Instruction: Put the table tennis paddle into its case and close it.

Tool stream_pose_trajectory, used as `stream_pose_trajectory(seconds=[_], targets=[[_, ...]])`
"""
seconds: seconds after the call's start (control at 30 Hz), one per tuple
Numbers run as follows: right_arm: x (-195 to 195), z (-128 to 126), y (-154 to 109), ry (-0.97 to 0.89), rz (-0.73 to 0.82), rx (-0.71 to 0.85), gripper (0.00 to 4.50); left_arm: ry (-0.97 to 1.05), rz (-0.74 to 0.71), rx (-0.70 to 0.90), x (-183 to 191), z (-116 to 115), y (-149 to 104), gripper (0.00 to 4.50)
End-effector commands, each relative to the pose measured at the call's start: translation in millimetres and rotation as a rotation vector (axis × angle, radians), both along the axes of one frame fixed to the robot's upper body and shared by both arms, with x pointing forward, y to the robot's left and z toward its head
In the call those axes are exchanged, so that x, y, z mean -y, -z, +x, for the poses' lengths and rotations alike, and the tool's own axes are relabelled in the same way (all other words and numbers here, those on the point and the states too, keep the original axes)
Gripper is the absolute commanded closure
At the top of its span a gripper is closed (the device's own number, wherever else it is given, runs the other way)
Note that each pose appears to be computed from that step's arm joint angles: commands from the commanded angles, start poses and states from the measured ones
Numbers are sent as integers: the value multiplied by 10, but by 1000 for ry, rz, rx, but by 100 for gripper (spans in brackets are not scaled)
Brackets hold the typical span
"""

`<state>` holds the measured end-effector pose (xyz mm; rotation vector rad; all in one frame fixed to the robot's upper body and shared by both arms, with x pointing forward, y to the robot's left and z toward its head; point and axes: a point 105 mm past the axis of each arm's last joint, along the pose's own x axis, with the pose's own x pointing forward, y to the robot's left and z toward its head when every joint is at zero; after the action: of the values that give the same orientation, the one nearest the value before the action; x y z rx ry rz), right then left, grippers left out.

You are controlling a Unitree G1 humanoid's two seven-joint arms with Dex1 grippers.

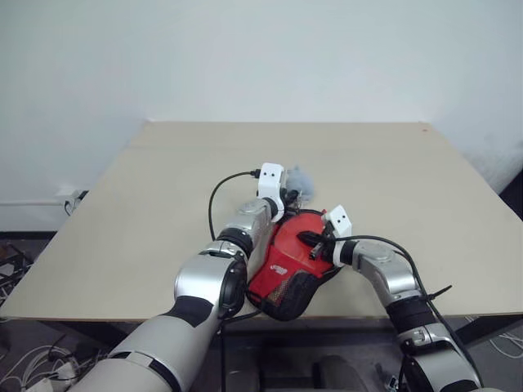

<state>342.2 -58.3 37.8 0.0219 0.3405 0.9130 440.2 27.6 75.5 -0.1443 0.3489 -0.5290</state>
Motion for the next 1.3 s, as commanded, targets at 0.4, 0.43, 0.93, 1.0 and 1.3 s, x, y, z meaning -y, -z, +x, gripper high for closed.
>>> stream_pose_trajectory(seconds=[0.4, 0.43, 0.93, 1.0, 1.3], targets=[[-48, -166, 356, -13, -32, -144, 450, 65, -22, 128, 209, 70, -395, 361], [-52, -165, 356, -14, -32, -143, 450, 67, -22, 127, 201, 69, -390, 361], [-58, -169, 362, -17, -34, -145, 450, 50, -39, 102, 66, 72, -312, 2], [-54, -167, 362, -15, -34, -145, 450, 48, -42, 103, 42, 75, -309, 2], [70, -95, 279, 21, -39, -114, 450, 12, -203, 169, -242, 168, -575, 2]])
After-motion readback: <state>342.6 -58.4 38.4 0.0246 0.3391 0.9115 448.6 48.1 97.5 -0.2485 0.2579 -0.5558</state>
